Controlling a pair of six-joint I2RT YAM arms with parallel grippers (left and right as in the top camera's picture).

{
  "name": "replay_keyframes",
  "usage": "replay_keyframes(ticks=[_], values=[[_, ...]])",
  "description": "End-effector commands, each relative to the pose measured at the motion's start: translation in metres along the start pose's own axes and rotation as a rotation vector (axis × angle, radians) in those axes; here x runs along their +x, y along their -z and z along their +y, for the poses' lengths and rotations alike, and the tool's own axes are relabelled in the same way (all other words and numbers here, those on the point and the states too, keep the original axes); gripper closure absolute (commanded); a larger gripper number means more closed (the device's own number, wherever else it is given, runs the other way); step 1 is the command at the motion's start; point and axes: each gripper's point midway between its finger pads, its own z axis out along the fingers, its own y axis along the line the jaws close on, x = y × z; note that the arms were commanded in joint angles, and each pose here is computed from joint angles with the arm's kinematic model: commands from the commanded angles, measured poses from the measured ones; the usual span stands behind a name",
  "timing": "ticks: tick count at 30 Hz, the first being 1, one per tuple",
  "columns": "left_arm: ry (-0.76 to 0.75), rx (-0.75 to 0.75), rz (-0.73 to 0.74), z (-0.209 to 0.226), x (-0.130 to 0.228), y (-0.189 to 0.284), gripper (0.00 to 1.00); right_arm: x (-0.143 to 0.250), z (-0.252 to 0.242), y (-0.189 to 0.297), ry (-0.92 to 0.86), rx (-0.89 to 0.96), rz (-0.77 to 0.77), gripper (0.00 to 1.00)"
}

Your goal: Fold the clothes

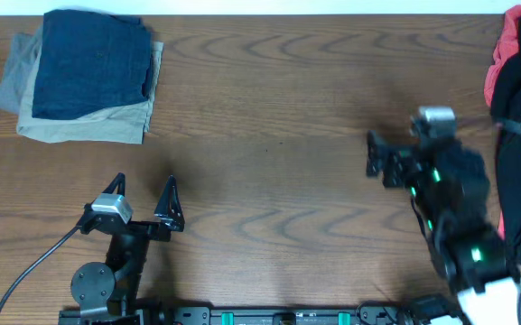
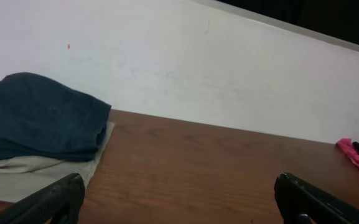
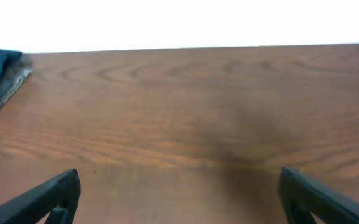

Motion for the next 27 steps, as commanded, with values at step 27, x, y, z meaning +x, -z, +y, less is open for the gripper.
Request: replay_keyframes(ticks=[27], values=[[-0.016,-0.003,-0.025,-0.001,-0.008,0.002,0.02,0.081,-0.05,0.033,-0.039,0.024,-0.394,0.01]])
